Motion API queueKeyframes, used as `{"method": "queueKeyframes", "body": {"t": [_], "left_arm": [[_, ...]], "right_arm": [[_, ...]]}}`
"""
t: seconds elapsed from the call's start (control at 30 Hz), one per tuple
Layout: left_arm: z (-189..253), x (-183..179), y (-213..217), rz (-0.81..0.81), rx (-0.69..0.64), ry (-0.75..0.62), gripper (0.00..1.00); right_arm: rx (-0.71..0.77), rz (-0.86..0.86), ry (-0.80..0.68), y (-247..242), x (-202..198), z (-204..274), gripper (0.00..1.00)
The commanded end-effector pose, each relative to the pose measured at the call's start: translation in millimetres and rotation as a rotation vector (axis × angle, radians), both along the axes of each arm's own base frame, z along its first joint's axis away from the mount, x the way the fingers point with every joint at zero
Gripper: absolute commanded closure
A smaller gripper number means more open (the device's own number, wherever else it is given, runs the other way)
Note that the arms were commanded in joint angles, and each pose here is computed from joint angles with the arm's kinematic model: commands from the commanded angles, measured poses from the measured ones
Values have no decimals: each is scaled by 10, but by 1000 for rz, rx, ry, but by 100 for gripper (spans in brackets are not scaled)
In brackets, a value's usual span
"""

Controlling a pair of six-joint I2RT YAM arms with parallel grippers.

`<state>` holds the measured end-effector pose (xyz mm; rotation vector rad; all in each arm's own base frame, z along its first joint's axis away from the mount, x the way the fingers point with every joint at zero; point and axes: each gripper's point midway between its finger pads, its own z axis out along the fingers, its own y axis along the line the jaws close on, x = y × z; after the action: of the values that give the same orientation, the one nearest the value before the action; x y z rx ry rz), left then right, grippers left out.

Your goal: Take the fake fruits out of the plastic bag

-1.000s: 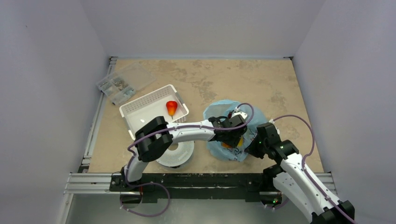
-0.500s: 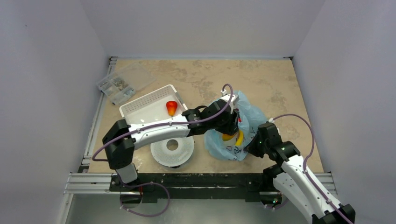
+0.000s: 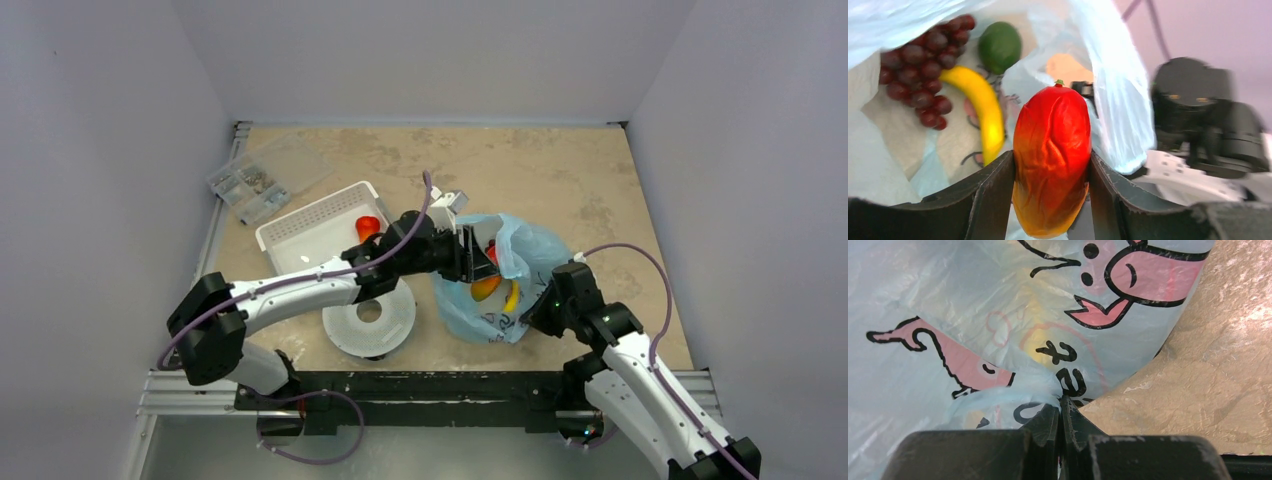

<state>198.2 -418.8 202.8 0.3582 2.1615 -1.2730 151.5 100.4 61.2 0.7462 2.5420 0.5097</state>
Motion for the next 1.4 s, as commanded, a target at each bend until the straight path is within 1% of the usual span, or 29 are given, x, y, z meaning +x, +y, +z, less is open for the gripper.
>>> {"method": "queueKeyframes", "body": {"t": [0.0,0.07,0.17,0.27,0.4,0.43,0.53,0.57,0.63,0.77,0.87,0.93,1.03,1.1,1.2,1.3,1.37], "left_arm": [[817,-151,29,-141,-336,23,74],[863,-242,95,-189,-355,53,75],[880,-389,243,-224,-340,67,75],[874,-421,515,-177,-270,33,75],[888,-291,1138,2,-56,-74,74],[1034,-243,1333,59,-16,-125,74],[1053,-10,1980,290,224,-202,74],[1056,62,2172,348,304,-236,73],[1062,192,2502,453,439,-260,73],[986,495,2812,518,652,-271,76],[870,806,2937,541,794,-224,79],[731,1057,2956,552,830,-182,81],[351,1394,2874,541,796,-30,91],[35,1593,2752,494,792,46,92],[-313,1800,2729,475,855,138,92],[-489,1907,2765,485,813,160,92],[-599,1905,2844,492,835,176,92]], "right_arm": [[20,12,-66,54,126,189,100],[19,12,-67,55,131,196,100],[20,10,-72,56,145,211,100],[18,8,-82,55,165,241,100],[17,6,-101,51,191,289,100],[18,8,-105,53,197,298,100],[15,17,-112,60,217,349,100],[11,23,-117,60,226,376,100],[-7,16,-132,30,259,421,100],[-19,-2,-163,-7,303,540,100],[-13,-4,-180,-4,317,611,100],[-15,-10,-182,-14,313,610,100],[-8,-12,-181,-10,302,613,100],[-4,-18,-177,-8,298,609,100],[-19,-17,-174,-29,300,618,100],[-28,-23,-162,-47,286,590,100],[-20,-19,-165,-30,291,579,100]]}}
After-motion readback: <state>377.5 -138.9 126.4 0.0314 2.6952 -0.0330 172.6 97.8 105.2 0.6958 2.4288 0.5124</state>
